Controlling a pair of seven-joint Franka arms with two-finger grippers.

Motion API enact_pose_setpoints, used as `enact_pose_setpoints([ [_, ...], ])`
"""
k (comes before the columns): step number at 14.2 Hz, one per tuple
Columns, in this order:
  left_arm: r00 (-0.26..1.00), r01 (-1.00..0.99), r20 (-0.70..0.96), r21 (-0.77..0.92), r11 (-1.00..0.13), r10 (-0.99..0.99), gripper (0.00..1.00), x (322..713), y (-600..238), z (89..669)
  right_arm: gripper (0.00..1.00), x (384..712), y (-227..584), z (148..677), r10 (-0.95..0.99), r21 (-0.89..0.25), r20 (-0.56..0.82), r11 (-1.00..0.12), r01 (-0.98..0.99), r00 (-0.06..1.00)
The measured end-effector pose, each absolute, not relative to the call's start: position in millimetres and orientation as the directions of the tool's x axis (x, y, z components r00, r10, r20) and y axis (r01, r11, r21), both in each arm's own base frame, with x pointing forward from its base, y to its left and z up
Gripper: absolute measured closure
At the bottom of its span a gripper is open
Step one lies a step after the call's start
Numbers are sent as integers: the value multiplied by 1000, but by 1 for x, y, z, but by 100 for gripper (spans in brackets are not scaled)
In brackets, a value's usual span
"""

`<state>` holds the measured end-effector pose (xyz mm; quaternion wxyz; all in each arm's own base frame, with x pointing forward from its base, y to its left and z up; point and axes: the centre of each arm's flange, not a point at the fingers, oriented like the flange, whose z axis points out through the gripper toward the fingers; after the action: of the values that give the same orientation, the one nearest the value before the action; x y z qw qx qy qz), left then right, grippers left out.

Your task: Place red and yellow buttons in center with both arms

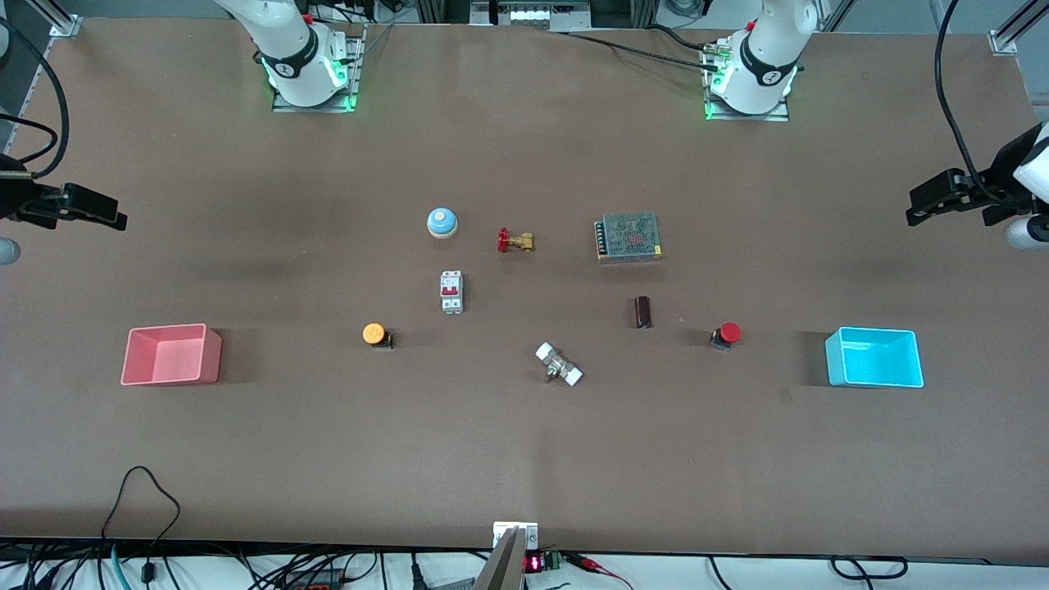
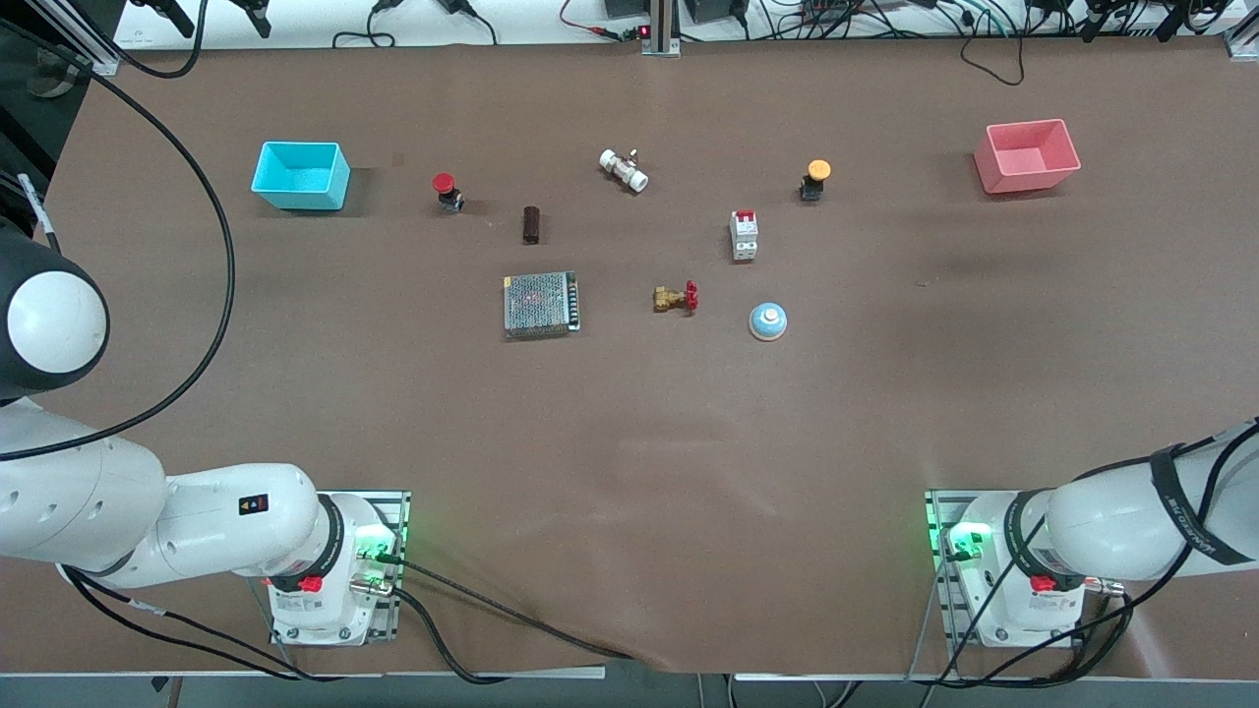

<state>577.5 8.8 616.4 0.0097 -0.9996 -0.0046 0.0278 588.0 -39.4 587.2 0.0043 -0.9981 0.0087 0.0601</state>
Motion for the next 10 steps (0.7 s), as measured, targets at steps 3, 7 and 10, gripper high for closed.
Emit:
enact_pose_setpoints([
  [3,998,9,-56,-20,-1000,10,0,578,9,616,0,582,-41,592,-21,-9,-115,-1000,-23,993],
  [7,998,3,-56,-20,-1000,4,0,577,12,617,0,574,-42,593,-26,-10,-118,-1000,-28,993],
  [10,999,1,-52,-32,-999,3,0,575,28,620,0,574,-42,593,-25,-5,-119,-1000,-26,993],
])
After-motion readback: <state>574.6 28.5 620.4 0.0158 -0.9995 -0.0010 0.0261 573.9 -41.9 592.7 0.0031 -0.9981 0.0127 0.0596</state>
